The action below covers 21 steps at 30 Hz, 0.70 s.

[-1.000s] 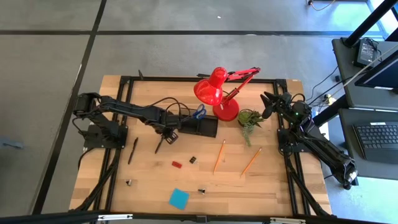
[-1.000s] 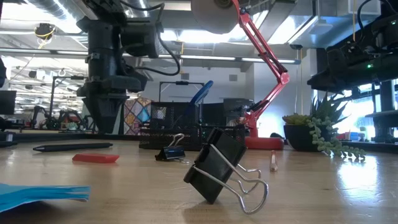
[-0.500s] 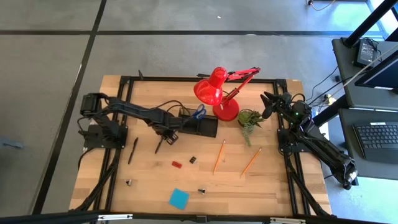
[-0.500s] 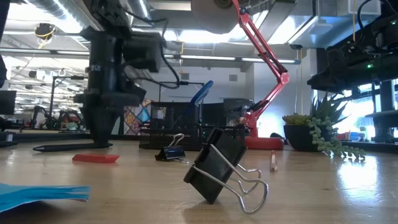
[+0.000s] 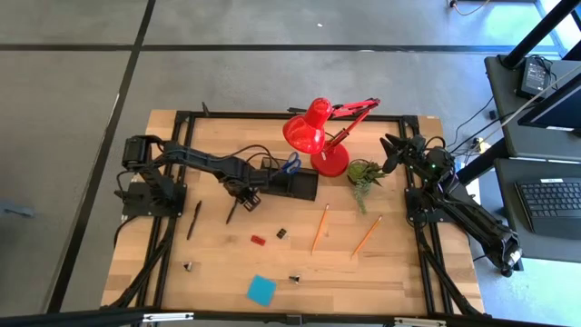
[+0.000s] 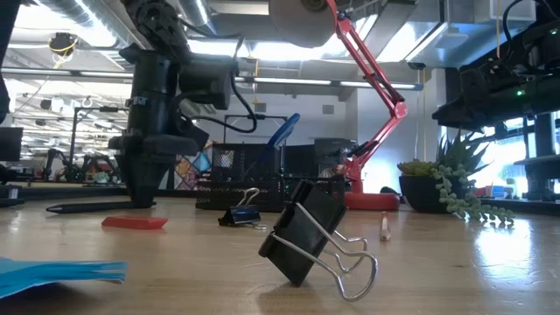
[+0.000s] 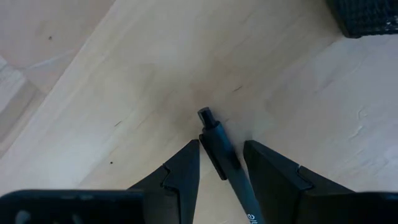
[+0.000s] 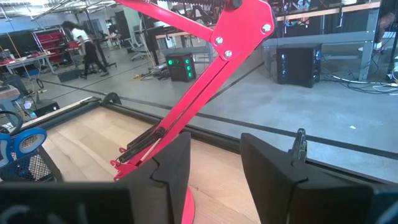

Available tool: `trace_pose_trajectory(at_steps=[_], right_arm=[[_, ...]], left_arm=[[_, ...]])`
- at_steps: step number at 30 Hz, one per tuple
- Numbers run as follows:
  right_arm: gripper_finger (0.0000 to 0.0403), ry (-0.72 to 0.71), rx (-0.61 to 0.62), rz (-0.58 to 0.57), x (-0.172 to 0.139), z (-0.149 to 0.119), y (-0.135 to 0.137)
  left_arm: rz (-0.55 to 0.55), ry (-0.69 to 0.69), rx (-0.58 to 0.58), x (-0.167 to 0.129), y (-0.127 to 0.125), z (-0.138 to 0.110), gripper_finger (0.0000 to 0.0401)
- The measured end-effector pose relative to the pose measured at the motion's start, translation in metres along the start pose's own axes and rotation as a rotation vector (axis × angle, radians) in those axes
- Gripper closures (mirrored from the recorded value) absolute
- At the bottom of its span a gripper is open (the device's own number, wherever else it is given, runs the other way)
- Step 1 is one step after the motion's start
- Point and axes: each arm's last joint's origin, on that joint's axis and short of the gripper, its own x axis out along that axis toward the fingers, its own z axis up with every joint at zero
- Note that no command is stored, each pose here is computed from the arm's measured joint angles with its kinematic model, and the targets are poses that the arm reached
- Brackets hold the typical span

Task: Pick and place office supplies into organizer
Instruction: Put the right black pen into the black desk organizer

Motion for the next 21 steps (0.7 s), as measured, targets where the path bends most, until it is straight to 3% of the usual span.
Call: trace_pose_trajectory(at_steps=[10,21], right_arm=[[0.0258,0.0,0.0,0.0,0.0,0.0,0.0],[0.0258,0.0,0.0,0.0,0.0,0.0,0.0]], left_arm=[[-0.005,-0.006,0.008,0.0,-0.001,0.0,0.0329],[-0.02,-0.027,0.165,-0.011,-0.003,0.004,0.0362]])
